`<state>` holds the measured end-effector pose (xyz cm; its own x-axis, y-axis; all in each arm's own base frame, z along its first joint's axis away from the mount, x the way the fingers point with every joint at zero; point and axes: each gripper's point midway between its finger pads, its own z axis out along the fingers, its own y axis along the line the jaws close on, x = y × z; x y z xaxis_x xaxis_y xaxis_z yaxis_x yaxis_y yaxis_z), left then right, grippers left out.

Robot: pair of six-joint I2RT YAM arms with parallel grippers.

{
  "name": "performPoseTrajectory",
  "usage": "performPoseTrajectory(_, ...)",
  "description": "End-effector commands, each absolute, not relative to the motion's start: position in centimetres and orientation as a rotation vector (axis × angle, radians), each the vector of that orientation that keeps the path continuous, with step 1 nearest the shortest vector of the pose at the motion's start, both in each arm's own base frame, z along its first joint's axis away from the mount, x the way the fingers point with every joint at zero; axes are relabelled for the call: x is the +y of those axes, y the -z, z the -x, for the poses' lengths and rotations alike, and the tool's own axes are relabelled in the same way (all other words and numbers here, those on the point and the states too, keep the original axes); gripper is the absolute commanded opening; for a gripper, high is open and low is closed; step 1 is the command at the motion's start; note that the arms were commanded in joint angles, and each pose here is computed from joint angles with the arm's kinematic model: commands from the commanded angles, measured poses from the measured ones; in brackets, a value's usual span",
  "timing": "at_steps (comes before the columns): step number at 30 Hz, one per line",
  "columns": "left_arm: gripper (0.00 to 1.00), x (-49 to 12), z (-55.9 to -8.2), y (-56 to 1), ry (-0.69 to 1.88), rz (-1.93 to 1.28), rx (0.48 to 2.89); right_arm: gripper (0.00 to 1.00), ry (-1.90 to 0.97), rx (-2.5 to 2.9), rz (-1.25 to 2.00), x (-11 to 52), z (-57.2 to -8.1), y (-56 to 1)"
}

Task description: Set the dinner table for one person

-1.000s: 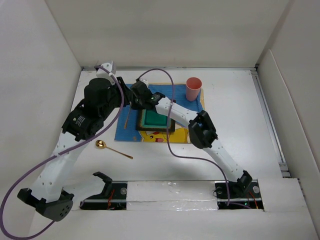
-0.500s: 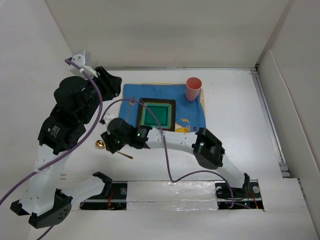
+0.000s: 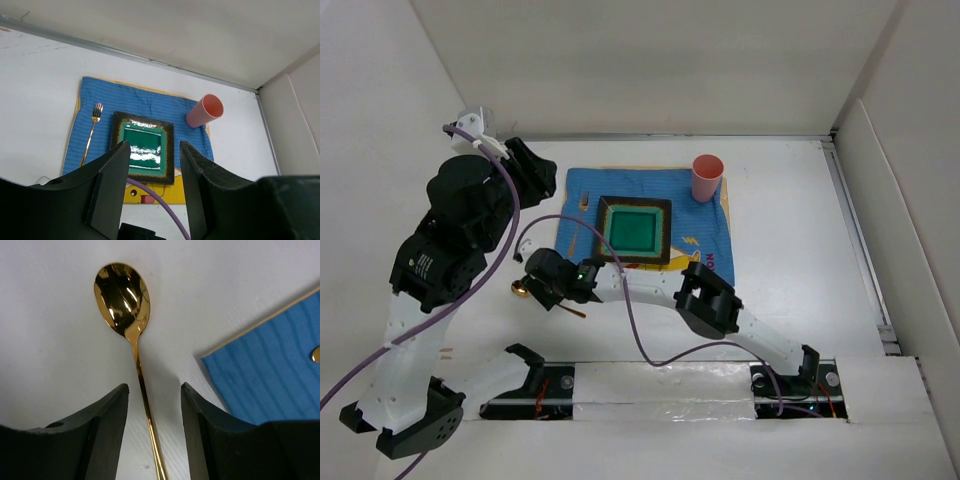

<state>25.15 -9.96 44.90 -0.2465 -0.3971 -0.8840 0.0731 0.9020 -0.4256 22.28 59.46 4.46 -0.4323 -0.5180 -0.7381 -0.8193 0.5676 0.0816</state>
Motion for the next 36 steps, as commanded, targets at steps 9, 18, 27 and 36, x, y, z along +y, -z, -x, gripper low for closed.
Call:
performPoseTrajectory(9,0.41,-9.3,-25.2,-45.8,0.432,0.263,1.727,0.39,-0.443,2.089,1.131,59.4,-21.2,-0.8)
performPoseTrajectory(18,0.41,-9.2,-25.8,-45.4,0.418,0.277,1.712,0.00,-0.393,2.085,1.039,58.3,-20.4,-3.7)
performPoseTrajectory(27,0.43,-11.1,-28.0,-46.0,0.475,0.260,1.659,0.00,-0.608,2.061,0.552,49.1,-28.7,-21.0)
performPoseTrajectory(36,0.44,-15.4,-30.5,-41.7,0.578,0.175,1.737,0.00,-0.392,2.211,-0.044,29.0,-37.8,-16.0)
